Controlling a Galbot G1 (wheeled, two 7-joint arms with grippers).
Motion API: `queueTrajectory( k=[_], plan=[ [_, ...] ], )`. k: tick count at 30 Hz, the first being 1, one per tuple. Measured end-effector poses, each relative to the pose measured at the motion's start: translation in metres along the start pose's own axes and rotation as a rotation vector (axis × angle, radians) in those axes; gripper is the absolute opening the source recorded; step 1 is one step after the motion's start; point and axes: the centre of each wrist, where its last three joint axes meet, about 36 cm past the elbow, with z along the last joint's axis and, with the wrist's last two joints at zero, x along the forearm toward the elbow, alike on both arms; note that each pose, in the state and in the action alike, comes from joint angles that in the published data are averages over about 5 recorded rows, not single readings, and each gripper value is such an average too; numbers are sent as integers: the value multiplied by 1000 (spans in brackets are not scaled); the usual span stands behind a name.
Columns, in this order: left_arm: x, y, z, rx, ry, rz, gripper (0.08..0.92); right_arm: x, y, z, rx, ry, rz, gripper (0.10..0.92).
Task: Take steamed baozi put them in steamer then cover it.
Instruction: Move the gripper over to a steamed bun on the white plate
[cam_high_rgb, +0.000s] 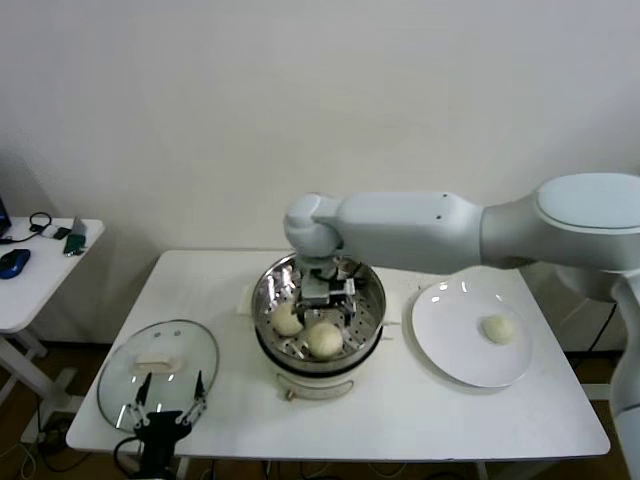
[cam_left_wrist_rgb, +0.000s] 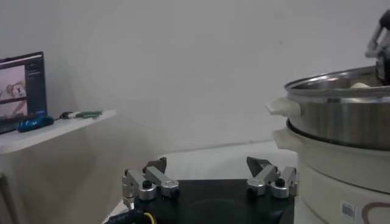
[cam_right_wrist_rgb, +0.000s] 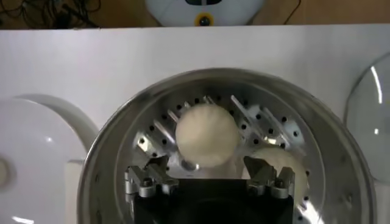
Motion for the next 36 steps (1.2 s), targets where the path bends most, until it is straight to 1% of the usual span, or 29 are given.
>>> queueTrajectory(
  k=[4, 9, 14, 18, 23, 26, 30, 36],
  plan=[
    [0, -3, -2, 1, -5, 11, 823, 20, 36, 19, -104, 31, 35, 823],
    [-1, -4, -5, 1, -16, 18, 823, 38, 101, 46, -336, 41, 106, 823],
    [1, -3, -4, 2, -16, 21, 823, 38, 178, 64, -627, 33, 183, 823],
    [3, -3, -3, 3, -15, 23, 823, 31, 243, 71, -852, 42, 219, 823],
    [3, 0, -4, 2, -19, 19, 823, 9, 317, 71, -1069, 55, 223, 823],
    [2, 1, -5, 3, -18, 16, 823, -12, 352, 68, -1158, 59, 207, 823],
    [3, 2, -6, 4, -18, 14, 823, -44, 387, 65, -1242, 60, 174, 823],
    [4, 4, -7, 4, -15, 3, 823, -86, 425, 61, -1333, 60, 122, 823]
  ],
)
